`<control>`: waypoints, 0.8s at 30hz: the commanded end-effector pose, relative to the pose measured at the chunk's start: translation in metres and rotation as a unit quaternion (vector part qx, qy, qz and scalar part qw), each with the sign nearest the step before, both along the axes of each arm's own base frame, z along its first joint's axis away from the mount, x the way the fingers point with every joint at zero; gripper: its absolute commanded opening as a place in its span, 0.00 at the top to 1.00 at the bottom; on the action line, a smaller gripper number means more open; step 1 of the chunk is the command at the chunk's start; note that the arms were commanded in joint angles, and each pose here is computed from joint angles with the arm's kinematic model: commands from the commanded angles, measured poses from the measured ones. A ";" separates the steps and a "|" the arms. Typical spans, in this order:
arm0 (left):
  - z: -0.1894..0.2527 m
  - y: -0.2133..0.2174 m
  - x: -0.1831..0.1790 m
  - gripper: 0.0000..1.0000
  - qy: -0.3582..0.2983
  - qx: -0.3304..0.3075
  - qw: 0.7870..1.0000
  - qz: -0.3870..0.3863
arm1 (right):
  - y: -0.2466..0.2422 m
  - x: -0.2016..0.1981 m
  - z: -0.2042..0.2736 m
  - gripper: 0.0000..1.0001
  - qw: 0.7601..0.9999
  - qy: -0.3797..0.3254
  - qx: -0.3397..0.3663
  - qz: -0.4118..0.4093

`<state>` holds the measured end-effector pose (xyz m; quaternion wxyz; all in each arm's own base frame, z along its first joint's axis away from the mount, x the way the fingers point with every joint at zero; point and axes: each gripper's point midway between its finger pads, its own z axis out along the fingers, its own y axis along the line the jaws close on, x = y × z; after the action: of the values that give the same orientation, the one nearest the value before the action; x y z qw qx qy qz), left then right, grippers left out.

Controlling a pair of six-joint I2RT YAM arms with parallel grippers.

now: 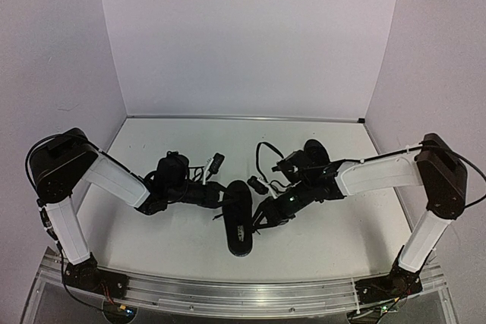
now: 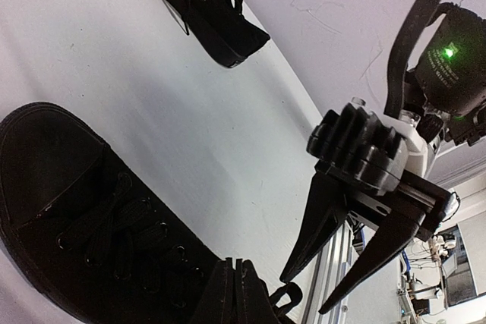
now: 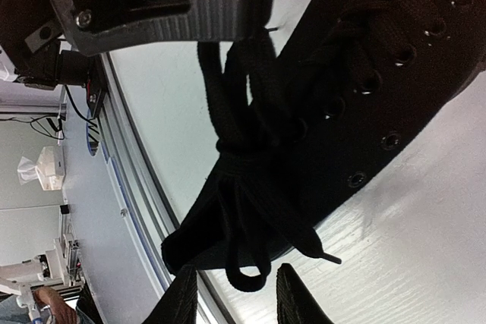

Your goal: Tie the shoes

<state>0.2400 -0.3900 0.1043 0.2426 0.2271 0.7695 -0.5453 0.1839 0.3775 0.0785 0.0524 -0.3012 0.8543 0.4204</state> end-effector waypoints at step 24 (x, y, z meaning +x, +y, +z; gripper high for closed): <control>0.005 0.001 0.007 1.00 0.000 -0.002 1.000 0.025 | 0.017 0.005 -0.009 0.91 0.999 -0.036 -0.019 0.028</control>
<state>0.2421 -0.3896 0.1039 0.2454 0.2216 0.7720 -0.5429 0.1857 0.3896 0.0688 0.0552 -0.3237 0.8528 0.4060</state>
